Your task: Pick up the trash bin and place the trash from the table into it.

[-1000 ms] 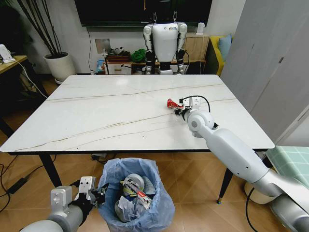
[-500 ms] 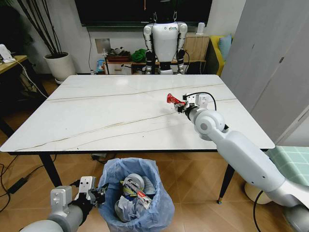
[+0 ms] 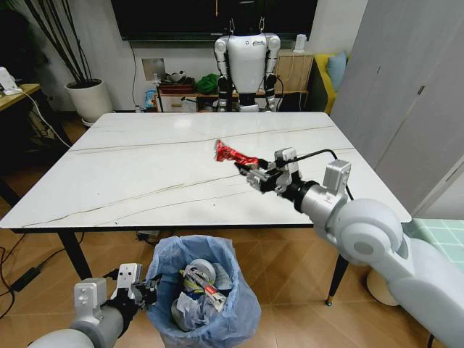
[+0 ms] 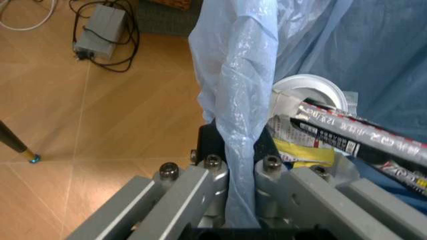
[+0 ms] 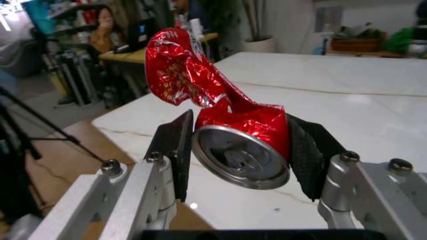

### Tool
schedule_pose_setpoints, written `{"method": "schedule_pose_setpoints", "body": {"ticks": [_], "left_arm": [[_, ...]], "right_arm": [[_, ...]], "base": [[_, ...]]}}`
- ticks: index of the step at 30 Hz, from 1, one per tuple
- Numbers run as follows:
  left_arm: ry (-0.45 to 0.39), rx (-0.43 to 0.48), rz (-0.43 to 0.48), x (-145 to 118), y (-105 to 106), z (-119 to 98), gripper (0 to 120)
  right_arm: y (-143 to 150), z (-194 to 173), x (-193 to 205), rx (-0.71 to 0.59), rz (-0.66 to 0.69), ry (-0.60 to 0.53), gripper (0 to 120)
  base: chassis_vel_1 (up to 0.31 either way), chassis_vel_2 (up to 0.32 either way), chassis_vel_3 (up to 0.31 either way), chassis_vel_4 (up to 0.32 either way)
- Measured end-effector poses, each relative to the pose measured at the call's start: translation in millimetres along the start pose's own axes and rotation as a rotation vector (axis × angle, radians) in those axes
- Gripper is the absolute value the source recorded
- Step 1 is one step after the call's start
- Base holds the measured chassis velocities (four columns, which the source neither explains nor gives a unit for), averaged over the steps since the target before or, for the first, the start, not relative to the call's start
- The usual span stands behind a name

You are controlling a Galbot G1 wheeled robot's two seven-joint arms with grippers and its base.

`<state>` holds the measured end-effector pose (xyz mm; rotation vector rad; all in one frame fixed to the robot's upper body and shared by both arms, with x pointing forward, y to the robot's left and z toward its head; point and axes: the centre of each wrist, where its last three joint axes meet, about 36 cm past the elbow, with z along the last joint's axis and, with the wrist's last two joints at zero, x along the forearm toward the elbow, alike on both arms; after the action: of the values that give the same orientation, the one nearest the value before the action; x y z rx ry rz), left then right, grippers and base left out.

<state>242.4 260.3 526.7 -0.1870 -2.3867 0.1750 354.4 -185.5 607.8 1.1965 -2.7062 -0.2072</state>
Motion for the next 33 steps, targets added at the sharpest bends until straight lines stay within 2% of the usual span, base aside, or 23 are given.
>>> {"method": "schedule_pose_setpoints", "body": {"ticks": [2, 10, 24, 26, 27, 29, 30, 33], "left_arm": [[0.0, -0.004, -0.005, 0, 0, -1, 0], [0.009, -0.008, -0.001, 0, -1, 0, 0], [0.01, -0.024, 0.027, -2, -4, -3, 0], [0.011, -0.023, 0.03, -3, -5, -3, 0], [0.011, -0.023, 0.03, -3, -5, -3, 0], [0.01, -0.021, 0.032, -3, -5, -3, 0], [0.01, -0.021, 0.032, -3, -5, -3, 0], [0.009, -0.019, 0.032, -3, -5, -3, 0]], "right_arm": [[16, 9, 10, 0.013, -0.063, 0.028, 42], [42, 37, 33, 0.104, -0.172, 0.141, 41], [49, 70, 21, 0.204, -0.183, 0.231, 41], [53, 74, 21, 0.2, -0.185, 0.242, 50], [53, 74, 21, 0.2, -0.185, 0.242, 50], [54, 76, 20, 0.196, -0.183, 0.247, 62], [54, 76, 20, 0.196, -0.183, 0.247, 62], [50, 78, 17, 0.196, -0.166, 0.251, 77]], "base": [[0.0, 0.0, 0.0, 0.0], [0.0, 0.0, 0.0, 0.0], [0.0, 0.0, 0.0, 0.0], [0.0, 0.0, 0.0, 0.0], [0.0, 0.0, 0.0, 0.0], [0.0, 0.0, 0.0, 0.0], [0.0, 0.0, 0.0, 0.0], [0.0, 0.0, 0.0, 0.0]]}}
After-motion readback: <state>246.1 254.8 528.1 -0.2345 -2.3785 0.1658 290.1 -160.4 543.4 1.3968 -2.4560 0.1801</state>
